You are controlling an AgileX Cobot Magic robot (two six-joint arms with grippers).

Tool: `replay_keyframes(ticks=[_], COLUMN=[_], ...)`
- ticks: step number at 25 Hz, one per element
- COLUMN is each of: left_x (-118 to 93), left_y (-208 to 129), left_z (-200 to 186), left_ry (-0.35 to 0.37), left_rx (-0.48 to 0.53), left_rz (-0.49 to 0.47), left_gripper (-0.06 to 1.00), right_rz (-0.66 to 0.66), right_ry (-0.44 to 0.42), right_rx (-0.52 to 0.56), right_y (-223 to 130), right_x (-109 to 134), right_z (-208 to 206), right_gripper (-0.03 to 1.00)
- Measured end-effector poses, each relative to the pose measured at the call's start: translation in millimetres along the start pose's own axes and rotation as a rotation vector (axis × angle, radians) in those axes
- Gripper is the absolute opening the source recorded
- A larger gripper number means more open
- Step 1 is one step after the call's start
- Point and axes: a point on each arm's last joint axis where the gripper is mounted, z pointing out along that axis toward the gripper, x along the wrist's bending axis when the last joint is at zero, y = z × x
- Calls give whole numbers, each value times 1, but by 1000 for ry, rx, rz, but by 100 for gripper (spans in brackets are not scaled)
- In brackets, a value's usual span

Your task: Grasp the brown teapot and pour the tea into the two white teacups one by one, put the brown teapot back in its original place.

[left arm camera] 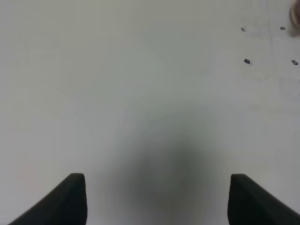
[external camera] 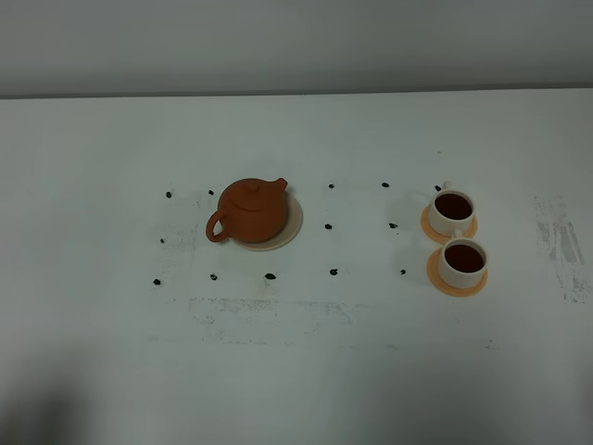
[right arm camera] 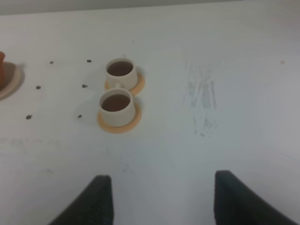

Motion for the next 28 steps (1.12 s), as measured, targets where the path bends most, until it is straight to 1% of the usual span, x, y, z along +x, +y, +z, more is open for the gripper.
replay_keyframes(ticks=[4, 17, 19, 24, 28], left_x=[0, 0, 0, 0, 0], left_y=[-4, -4, -4, -4, -4], left_z=[-6, -7, -7, -7, -7], left_ry=[-2, -2, -2, -2, -2], left_rx=[-53, -54, -54, -54, -54], left_rz=[0, 0, 0, 0, 0], left_gripper=[60, 60, 60, 60, 60], right_rz=[0, 0, -7, -38, -41], right_ry=[0, 0, 13, 77, 83], right_rx=[0, 0, 1, 6, 7], right_y=[0, 0, 0, -1, -1], right_x=[0, 0, 0, 0, 0], right_z=[0, 0, 0, -2, -2], right_gripper=[46, 46, 46, 46, 46])
